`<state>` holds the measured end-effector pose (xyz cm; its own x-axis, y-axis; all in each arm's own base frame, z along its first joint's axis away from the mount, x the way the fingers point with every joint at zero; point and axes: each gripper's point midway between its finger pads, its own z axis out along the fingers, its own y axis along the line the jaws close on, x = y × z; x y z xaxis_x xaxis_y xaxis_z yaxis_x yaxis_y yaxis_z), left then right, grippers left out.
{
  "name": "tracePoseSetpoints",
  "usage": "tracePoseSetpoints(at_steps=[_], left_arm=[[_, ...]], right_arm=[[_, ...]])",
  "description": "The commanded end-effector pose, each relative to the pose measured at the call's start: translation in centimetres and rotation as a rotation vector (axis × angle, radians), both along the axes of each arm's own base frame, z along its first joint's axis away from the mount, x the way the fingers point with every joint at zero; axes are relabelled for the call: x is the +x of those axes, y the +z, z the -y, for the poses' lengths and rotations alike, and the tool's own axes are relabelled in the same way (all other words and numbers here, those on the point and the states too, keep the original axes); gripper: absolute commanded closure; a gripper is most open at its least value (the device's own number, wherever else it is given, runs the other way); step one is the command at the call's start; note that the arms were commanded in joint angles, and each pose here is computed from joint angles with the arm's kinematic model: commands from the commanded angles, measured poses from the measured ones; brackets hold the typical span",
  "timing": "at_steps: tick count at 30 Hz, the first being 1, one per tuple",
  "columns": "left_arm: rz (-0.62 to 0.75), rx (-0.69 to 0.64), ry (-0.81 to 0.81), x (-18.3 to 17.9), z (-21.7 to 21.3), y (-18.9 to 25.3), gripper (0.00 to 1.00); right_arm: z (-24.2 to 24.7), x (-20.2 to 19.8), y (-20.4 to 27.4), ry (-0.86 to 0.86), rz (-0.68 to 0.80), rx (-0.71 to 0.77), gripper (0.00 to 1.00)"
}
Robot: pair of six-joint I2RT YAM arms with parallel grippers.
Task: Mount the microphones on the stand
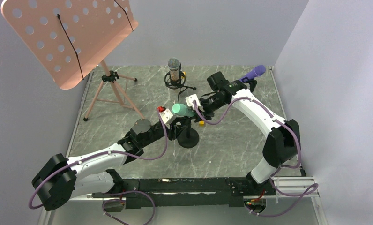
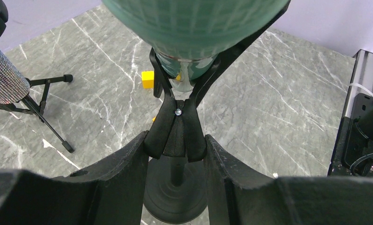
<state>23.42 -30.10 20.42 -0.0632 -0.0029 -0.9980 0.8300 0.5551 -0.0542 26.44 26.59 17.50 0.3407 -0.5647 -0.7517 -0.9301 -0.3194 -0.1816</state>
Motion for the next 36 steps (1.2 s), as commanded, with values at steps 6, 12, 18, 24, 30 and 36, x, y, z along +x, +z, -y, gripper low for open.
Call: tracePoseSetpoints(at_steps=[6, 12, 18, 24, 30, 36], left_arm=[[-0.001, -0.084, -0.020, -0.4, 0.5, 1.6, 0.74], [-0.002, -0.095, -0.007, -0.4, 0.2, 1.7, 0.49], [-0.006, -0.115, 0.028, -0.2, -0.5, 2.0, 0.15], [0.008, -0.134, 0.034, -0.5, -0.9, 2.9, 0.01], [0.019, -0.119, 0.001, -1.2, -1.0, 3.7, 0.01], [0.026, -0.065, 0.000, -2.0, -2.1, 3.5, 0.01]], right_arm=[[-0.9, -4.3, -1.9, 0.103, -0.218, -0.028, 0.65], [-0.8, -3.9, -1.4, 0.078, -0.254, 0.010, 0.41], [0.2, -2.4, 0.2, 0.012, -0.242, 0.079, 0.14], [1.4, -1.2, 2.3, -0.051, -0.210, 0.168, 0.00], [3.1, -0.2, 3.9, -0.091, -0.208, 0.228, 0.00], [3.3, -0.8, 5.3, -0.079, -0.230, 0.331, 0.00]])
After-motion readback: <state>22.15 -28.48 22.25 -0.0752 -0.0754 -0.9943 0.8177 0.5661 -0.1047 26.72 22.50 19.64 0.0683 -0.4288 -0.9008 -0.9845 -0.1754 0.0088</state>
